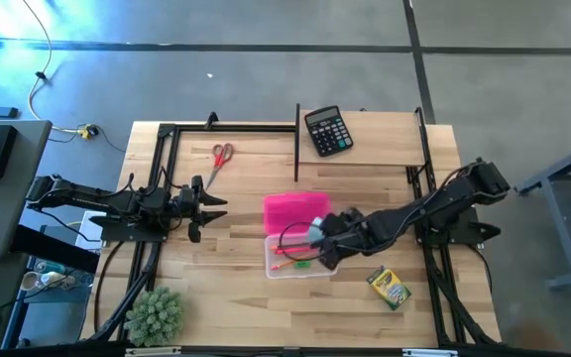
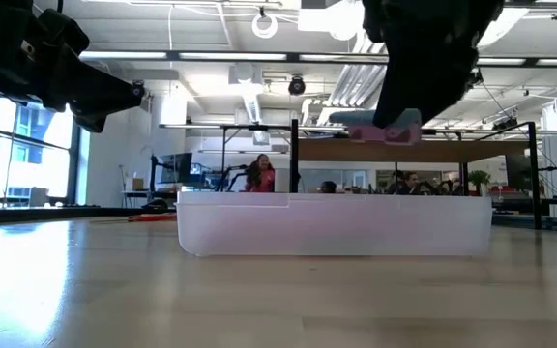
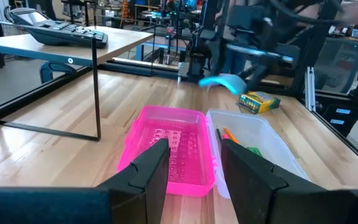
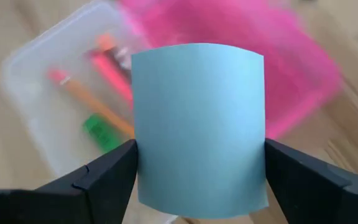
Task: Pack school essentials
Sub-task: Put the blue sticky note into the transparent box
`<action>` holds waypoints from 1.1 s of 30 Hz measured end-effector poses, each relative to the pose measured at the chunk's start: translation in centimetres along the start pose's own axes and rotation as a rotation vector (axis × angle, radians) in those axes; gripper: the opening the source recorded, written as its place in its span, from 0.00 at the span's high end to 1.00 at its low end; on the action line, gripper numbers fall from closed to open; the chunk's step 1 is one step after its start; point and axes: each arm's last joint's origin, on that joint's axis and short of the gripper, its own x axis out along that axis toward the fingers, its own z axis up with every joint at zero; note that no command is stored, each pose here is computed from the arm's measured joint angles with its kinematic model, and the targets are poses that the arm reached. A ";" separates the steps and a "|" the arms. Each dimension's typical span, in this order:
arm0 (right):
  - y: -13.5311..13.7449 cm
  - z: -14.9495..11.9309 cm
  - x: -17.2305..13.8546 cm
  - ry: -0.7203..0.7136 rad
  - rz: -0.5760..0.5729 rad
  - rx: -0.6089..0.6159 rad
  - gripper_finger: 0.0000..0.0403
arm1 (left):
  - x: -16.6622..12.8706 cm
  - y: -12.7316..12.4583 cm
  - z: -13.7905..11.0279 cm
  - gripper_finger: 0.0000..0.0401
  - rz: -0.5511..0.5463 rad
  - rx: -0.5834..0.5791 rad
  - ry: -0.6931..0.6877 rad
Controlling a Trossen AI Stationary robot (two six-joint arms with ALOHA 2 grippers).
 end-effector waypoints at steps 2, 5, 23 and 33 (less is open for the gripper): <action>0.5 0.1 0.7 0.027 0.052 -0.124 0.21 | 0.0 0.0 0.0 0.66 0.000 0.000 0.000; 1.3 -0.1 2.1 0.068 0.132 -0.268 0.21 | 0.0 0.0 0.0 0.66 0.000 0.000 0.000; 2.7 -1.3 5.5 0.147 0.233 -0.473 0.21 | 0.0 0.0 0.0 0.66 0.000 0.000 0.000; 2.3 -1.0 5.5 0.133 0.194 -0.474 0.02 | 0.0 0.0 0.0 0.66 0.000 0.000 0.000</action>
